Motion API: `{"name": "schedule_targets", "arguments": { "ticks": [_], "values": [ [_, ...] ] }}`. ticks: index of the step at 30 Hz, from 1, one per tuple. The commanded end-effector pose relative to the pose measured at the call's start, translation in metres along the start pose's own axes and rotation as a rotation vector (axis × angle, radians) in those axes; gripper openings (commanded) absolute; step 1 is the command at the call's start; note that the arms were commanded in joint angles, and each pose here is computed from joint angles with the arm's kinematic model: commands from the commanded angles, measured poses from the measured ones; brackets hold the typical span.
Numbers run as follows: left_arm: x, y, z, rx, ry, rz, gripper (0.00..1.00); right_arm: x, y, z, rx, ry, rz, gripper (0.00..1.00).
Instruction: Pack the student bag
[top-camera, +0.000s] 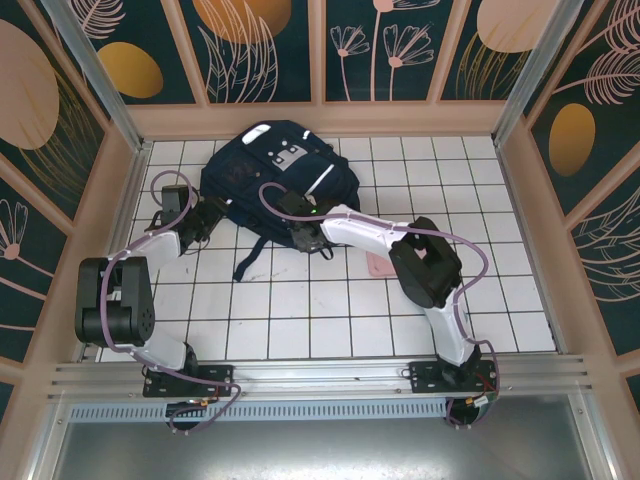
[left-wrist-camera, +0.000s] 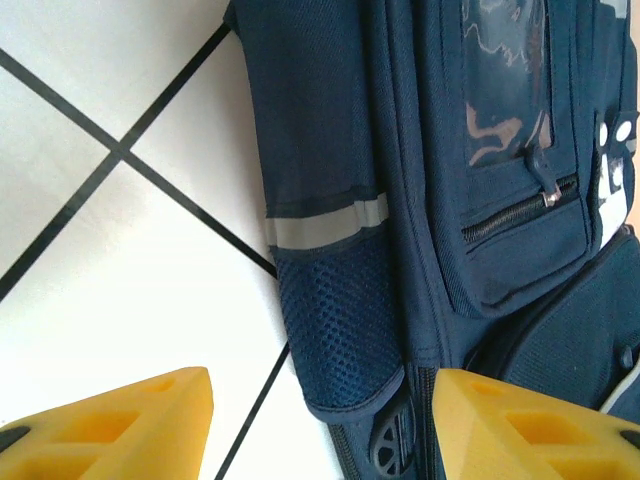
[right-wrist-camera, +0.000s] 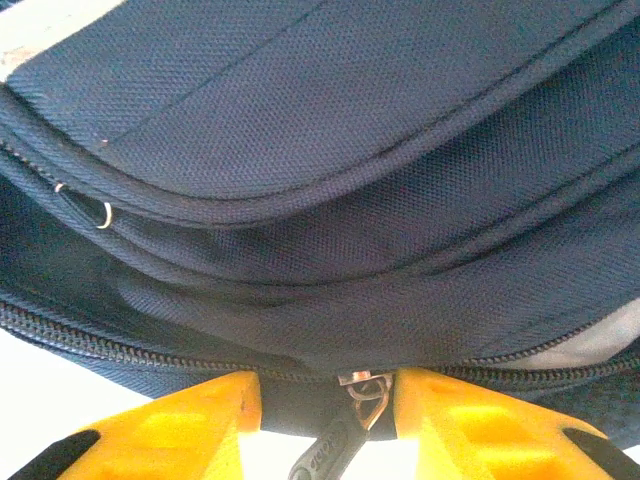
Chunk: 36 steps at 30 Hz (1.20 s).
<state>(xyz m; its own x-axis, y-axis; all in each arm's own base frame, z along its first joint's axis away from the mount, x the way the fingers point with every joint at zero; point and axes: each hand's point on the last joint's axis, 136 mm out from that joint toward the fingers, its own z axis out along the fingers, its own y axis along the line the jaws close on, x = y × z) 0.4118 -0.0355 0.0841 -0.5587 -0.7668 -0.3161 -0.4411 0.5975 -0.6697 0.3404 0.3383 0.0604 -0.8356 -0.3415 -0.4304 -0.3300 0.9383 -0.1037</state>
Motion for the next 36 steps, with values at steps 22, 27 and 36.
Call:
{"name": "schedule_targets", "arguments": {
  "ticks": [22,27,36],
  "values": [
    [0.063,-0.032,-0.014,0.123,0.108,-0.043,0.59,0.021,0.003,-0.033,-0.129,0.028,0.302,0.42],
    [0.076,-0.037,-0.015,0.138,0.135,-0.052,0.59,0.026,0.005,-0.027,-0.144,0.038,0.317,0.43],
    [0.088,-0.043,-0.014,0.157,0.164,-0.061,0.59,0.019,-0.010,-0.009,-0.075,0.037,0.318,0.37]
  ]
}}
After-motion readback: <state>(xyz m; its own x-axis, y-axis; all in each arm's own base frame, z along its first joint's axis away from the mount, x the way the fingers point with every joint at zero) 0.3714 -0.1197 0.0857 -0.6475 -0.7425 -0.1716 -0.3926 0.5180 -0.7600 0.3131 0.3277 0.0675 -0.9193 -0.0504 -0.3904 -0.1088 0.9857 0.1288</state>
